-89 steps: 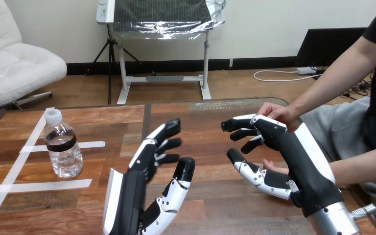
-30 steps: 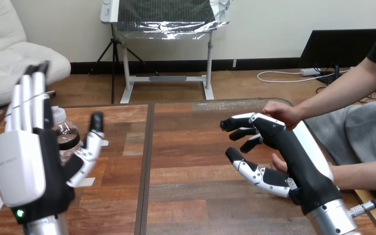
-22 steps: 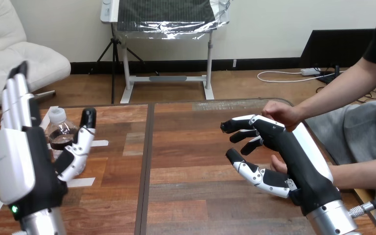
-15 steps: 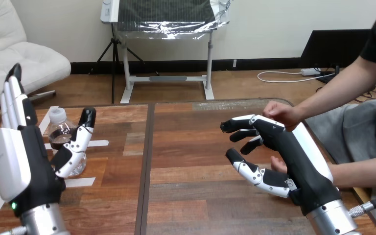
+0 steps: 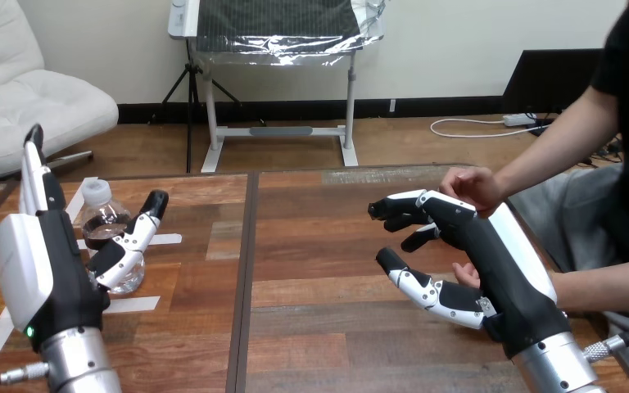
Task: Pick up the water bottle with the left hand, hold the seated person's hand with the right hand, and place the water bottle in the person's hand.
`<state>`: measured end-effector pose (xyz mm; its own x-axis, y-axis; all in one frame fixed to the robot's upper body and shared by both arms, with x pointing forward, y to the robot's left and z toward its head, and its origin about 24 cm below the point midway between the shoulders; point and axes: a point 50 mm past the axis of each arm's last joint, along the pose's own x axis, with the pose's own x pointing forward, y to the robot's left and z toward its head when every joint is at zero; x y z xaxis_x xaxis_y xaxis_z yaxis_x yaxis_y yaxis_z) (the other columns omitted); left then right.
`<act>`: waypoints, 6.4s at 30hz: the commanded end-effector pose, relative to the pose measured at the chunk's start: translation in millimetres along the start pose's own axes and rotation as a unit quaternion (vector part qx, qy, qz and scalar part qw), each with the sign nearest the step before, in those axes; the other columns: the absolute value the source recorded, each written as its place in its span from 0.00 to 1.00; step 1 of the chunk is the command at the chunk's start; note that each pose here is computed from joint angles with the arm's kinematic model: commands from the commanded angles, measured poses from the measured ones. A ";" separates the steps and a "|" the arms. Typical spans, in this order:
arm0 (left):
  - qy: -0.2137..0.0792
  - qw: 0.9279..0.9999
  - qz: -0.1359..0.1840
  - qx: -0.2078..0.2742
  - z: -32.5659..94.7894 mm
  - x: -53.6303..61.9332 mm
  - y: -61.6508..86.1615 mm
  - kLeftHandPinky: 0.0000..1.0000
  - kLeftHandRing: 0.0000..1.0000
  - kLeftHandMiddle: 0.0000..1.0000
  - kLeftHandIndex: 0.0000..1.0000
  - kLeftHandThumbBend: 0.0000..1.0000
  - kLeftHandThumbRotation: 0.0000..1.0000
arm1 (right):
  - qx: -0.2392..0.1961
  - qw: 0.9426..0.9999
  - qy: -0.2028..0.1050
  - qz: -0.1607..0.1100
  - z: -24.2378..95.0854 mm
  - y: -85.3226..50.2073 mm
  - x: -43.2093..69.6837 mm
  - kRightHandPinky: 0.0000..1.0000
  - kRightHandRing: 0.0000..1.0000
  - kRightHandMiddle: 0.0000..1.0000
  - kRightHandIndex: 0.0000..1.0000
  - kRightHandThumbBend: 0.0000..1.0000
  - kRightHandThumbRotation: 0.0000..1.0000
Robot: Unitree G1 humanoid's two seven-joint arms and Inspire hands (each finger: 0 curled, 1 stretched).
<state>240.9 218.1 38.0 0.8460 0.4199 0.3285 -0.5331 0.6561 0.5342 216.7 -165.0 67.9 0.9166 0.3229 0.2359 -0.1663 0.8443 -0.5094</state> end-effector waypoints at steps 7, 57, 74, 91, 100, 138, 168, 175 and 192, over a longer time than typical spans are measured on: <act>0.001 1.000 0.003 0.000 3.1 36.4 -5.1 0.82 0.91 0.95 0.97 0.84 0.44 | -0.018 0.999 -0.043 -0.018 11.0 -11.5 17.3 0.57 0.70 0.72 0.67 0.44 0.00; 0.098 0.990 -0.073 0.071 -13.8 98.0 -26.1 0.79 0.87 0.91 0.94 0.93 0.51 | -0.036 0.999 -0.036 -0.014 12.0 -16.8 20.2 0.55 0.69 0.72 0.67 0.48 0.00; 0.131 0.983 -0.083 0.100 -19.6 107.0 -26.0 0.79 0.88 0.92 0.94 0.94 0.54 | -0.059 0.997 -0.041 -0.009 12.0 -19.9 20.0 0.56 0.70 0.71 0.66 0.50 0.00; 0.147 0.974 -0.101 0.137 -23.9 111.2 -24.8 0.78 0.87 0.91 0.93 0.90 0.53 | -0.068 0.997 -0.036 -0.004 11.8 -22.1 19.3 0.58 0.71 0.72 0.66 0.50 0.00; 0.157 0.963 -0.126 0.177 -27.4 112.0 -25.5 0.77 0.87 0.91 0.93 0.91 0.57 | -0.076 0.996 -0.037 -0.001 11.9 -22.9 18.8 0.57 0.70 0.71 0.65 0.51 0.00; 0.170 0.965 -0.148 0.137 -30.9 101.1 -38.3 0.62 0.71 0.75 0.75 0.80 0.28 | -0.087 0.996 -0.017 -0.001 10.4 -32.1 9.4 0.57 0.68 0.70 0.64 0.53 0.00; 0.142 0.974 -0.120 0.129 -24.7 92.4 -49.1 0.38 0.44 0.49 0.54 0.63 0.00 | -0.093 0.996 -0.010 -0.008 8.7 -35.7 4.0 0.55 0.65 0.67 0.63 0.53 0.00; 0.145 0.974 -0.118 0.125 -25.3 90.0 -50.8 0.39 0.44 0.49 0.54 0.62 0.00 | -0.096 0.995 -0.007 -0.008 7.9 -36.1 2.8 0.55 0.65 0.67 0.63 0.54 0.00; 0.150 0.974 -0.120 0.120 -31.5 83.1 -51.2 0.38 0.43 0.48 0.54 0.61 0.00 | -0.097 0.995 -0.004 -0.008 7.3 -37.5 1.0 0.55 0.64 0.66 0.63 0.53 0.00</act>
<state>327.1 240.7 -3.1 0.8712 0.4746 -0.1258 -0.2208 0.6076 0.7630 217.7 -191.9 74.7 0.9366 0.3018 0.1782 -0.1251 0.7628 -0.6344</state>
